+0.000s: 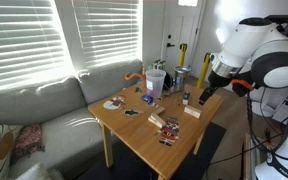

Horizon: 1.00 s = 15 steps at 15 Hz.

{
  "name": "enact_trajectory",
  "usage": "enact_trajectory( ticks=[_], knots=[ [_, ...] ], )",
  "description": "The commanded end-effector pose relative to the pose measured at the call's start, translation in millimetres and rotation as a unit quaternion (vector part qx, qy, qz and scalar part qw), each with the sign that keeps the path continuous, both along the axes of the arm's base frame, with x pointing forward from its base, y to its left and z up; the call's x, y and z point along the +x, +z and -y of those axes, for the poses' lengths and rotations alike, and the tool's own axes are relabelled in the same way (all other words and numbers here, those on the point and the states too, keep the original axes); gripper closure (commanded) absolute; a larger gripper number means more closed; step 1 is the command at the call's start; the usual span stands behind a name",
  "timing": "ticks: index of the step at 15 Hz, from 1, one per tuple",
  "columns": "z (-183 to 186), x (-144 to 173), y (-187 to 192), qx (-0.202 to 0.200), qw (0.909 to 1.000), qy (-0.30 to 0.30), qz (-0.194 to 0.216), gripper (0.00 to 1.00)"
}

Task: Put the toy car on the table, then move the right wooden blocks in line with the middle blocks and put the toy car on the wooden blocks

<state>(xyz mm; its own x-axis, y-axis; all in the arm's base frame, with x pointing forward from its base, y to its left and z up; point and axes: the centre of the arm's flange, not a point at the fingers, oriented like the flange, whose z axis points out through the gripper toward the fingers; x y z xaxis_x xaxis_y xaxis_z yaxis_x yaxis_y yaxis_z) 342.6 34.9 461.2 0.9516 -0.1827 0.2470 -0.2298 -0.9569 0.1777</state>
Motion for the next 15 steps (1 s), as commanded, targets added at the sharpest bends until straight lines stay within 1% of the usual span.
enact_trajectory(
  ticks=[1, 3, 5, 7, 9, 12, 15],
  knots=[
    [0.0, 0.0, 0.0, 0.0, 1.0, 0.0, 0.0, 0.0],
    [0.0, 0.0, 0.0, 0.0, 1.0, 0.0, 0.0, 0.0],
    [17.5, 9.3, 2.3, 0.015, 0.9998, -0.005, -0.011, 0.0],
    [35.8, 11.2, 7.4, 0.015, 0.9996, 0.02, -0.01, 0.0],
    [54.8, 14.8, 13.3, 0.002, 0.9986, 0.052, -0.009, 0.0],
    [74.8, 28.3, 19.7, -0.002, 0.9953, 0.096, -0.008, 0.0],
    [85.2, 43.2, 19.5, 0.023, 0.9886, 0.149, -0.008, 0.0]
  ],
)
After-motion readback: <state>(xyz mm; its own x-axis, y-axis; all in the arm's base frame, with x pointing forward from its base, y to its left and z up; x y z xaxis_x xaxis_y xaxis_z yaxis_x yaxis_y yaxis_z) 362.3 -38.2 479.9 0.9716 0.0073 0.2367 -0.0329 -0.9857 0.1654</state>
